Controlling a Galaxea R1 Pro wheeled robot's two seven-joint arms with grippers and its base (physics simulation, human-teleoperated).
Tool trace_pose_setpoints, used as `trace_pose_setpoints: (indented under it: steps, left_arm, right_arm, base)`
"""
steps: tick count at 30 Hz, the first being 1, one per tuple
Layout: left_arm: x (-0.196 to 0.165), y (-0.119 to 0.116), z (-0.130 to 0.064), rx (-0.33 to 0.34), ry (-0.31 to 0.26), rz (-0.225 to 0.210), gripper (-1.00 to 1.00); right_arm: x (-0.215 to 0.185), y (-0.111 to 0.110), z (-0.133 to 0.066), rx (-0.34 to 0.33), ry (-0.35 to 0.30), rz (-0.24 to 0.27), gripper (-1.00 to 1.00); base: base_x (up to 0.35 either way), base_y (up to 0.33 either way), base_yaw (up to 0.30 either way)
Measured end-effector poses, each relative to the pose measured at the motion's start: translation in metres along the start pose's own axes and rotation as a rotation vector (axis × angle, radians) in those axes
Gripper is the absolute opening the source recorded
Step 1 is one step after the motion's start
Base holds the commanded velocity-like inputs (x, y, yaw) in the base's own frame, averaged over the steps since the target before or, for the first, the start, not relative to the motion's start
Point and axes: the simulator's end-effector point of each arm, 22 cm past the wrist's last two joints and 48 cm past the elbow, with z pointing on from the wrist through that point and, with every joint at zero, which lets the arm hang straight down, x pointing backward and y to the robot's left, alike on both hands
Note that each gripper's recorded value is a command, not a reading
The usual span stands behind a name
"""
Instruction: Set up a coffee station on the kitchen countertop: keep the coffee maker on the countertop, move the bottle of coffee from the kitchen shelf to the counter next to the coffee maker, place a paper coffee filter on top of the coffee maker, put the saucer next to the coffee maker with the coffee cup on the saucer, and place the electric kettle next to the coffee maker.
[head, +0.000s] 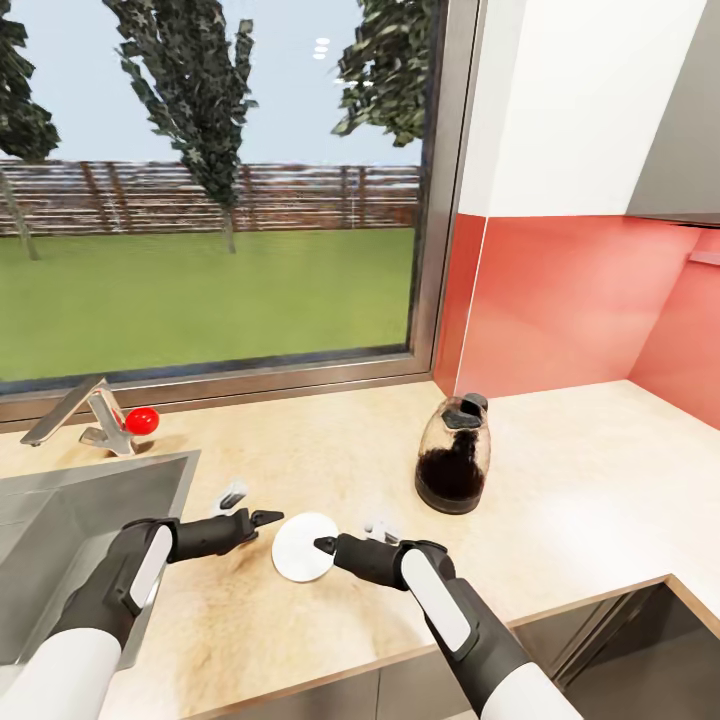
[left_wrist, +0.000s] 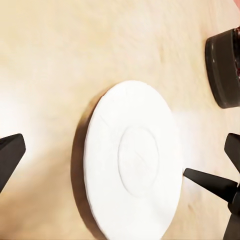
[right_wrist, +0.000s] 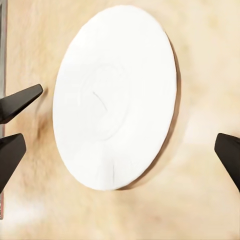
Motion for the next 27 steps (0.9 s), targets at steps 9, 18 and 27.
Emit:
trace_pose_setpoints:
  steps: [9,18,27]
  left_arm:
    - [0.001,-0.002,0.002,0.004,0.001,-0.002,1.00]
    - [0.009,-0.013,0.013,0.022,0.011,-0.007,1.00]
    - [0.010,-0.014,0.014,0.025,0.013,-0.008,1.00]
  right_arm:
    - [0.002,0.001,0.001,0.000,0.003,0.003,1.00]
    - [0.022,-0.020,0.009,0.041,0.052,0.033,1.00]
    - [0.023,-0.020,0.009,0.041,0.053,0.034,1.00]
  base:
    - [0.000,0.000,0.000]
    - [0.000,0.000,0.000]
    - [0.000,0.000,0.000]
